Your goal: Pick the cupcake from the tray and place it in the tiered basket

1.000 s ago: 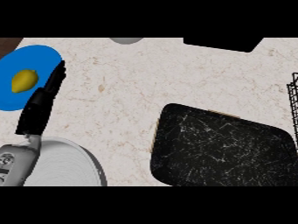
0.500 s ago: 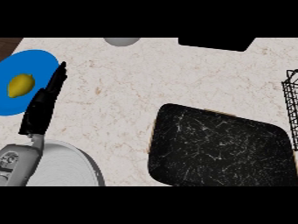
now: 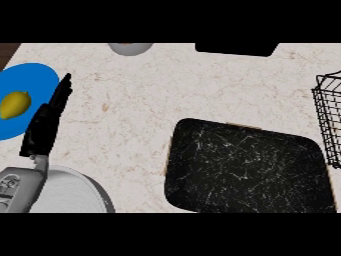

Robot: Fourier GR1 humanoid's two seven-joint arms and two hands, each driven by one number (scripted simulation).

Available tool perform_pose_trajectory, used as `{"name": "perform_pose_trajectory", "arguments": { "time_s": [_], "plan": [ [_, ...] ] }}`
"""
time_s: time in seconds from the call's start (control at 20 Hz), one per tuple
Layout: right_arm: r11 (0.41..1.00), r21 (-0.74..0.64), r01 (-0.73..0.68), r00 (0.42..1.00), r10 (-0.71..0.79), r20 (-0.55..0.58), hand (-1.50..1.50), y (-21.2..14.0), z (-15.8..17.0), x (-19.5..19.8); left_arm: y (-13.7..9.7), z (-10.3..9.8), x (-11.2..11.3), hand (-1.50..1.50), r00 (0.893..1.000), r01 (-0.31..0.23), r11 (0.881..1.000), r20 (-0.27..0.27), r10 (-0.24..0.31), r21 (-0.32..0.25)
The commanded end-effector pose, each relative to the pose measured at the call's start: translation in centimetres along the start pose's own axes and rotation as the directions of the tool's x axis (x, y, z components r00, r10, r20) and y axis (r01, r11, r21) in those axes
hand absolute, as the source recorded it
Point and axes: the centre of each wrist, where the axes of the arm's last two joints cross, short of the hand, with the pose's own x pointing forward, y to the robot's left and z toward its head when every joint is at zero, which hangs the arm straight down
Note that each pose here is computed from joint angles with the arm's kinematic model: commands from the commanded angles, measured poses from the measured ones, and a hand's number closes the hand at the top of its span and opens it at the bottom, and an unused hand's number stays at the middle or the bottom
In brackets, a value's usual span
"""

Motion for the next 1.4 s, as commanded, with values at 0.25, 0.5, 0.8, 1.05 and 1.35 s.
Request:
{"name": "perform_pose_trajectory", "arguments": {
  "time_s": [0.25,0.5,0.8,1.05,1.35],
  "plan": [
    [0.982,0.064,-0.178,0.963,0.187,-0.195,1.50,0.6,0.3,0.4,0.8,0.9,-1.3,0.00,0.999,-0.017,1.000,-0.032,0.018,0.023],
    [0.982,0.146,-0.116,0.976,0.140,-0.166,1.50,3.4,1.2,-0.3,2.5,1.1,-2.4,0.00,0.999,0.002,0.999,-0.044,0.000,0.046],
    [0.973,0.232,-0.009,0.981,0.053,-0.187,1.50,4.7,3.0,-0.7,0.5,1.4,-1.4,0.00,0.999,-0.006,0.999,-0.048,0.009,0.053],
    [0.931,0.309,0.197,0.930,-0.078,-0.358,-1.50,5.2,1.8,-1.9,1.0,1.9,-2.2,0.00,0.998,-0.002,0.999,-0.057,0.005,0.054],
    [0.926,0.220,0.306,0.912,-0.218,-0.348,-1.50,5.6,2.6,-2.7,0.6,1.4,-1.3,0.00,0.999,-0.004,0.998,-0.040,0.006,0.059]
  ]
}}
